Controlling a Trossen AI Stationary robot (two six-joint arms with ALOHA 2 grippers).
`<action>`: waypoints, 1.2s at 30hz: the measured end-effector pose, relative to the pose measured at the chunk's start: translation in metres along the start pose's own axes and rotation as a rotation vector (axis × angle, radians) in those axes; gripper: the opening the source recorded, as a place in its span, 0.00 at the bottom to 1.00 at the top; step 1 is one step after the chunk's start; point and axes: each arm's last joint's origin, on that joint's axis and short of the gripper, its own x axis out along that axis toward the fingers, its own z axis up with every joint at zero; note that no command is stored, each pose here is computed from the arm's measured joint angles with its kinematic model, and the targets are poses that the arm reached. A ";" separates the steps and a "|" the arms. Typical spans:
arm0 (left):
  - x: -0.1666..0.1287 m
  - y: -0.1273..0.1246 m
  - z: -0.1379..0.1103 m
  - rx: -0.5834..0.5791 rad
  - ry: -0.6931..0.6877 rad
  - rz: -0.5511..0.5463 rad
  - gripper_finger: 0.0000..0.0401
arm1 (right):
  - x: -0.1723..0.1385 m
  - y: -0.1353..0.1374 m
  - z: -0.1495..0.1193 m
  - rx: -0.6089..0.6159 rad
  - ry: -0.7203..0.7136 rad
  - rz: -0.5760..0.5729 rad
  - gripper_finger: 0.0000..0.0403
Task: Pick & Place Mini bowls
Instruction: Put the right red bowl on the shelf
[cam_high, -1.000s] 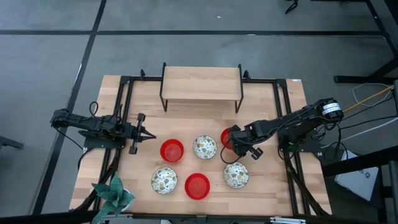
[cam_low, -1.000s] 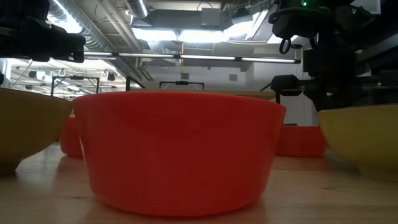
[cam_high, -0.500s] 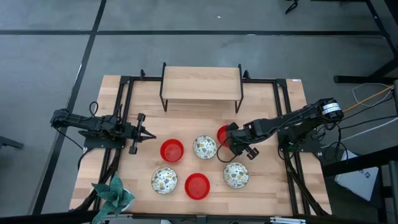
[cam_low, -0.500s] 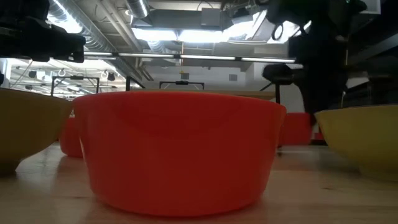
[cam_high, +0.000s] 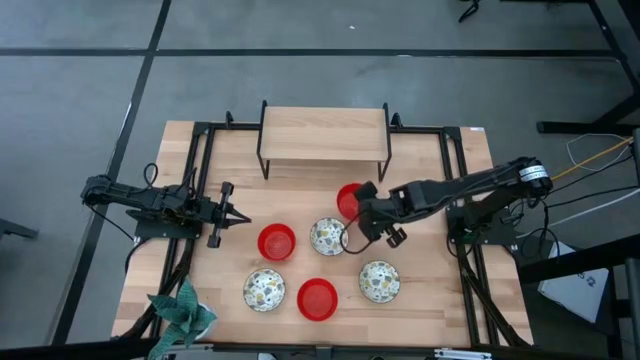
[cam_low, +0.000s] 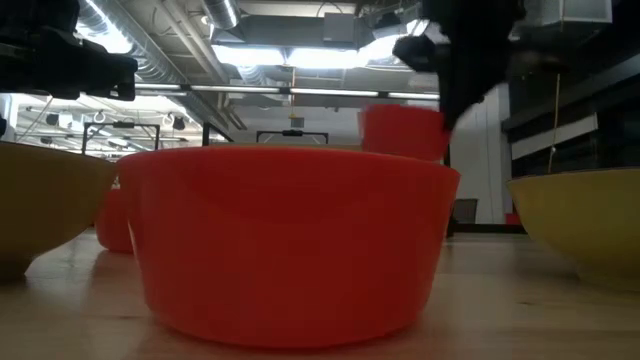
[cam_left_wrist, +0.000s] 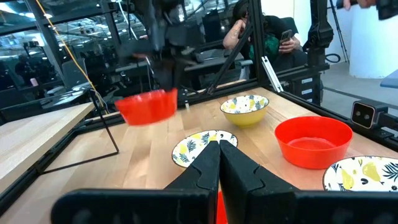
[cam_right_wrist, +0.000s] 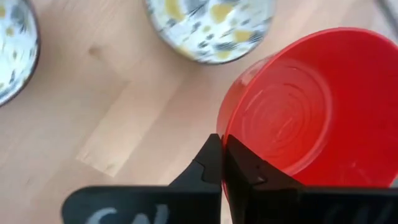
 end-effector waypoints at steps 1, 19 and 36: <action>0.000 0.000 0.000 0.000 0.000 0.000 0.01 | -0.005 -0.005 0.001 0.010 -0.010 -0.010 0.01; 0.000 0.000 0.000 0.000 0.000 0.000 0.01 | -0.055 -0.076 -0.030 0.137 0.047 -0.054 0.01; 0.000 0.000 0.000 0.000 0.000 0.000 0.01 | -0.044 -0.123 -0.081 0.180 0.110 -0.018 0.01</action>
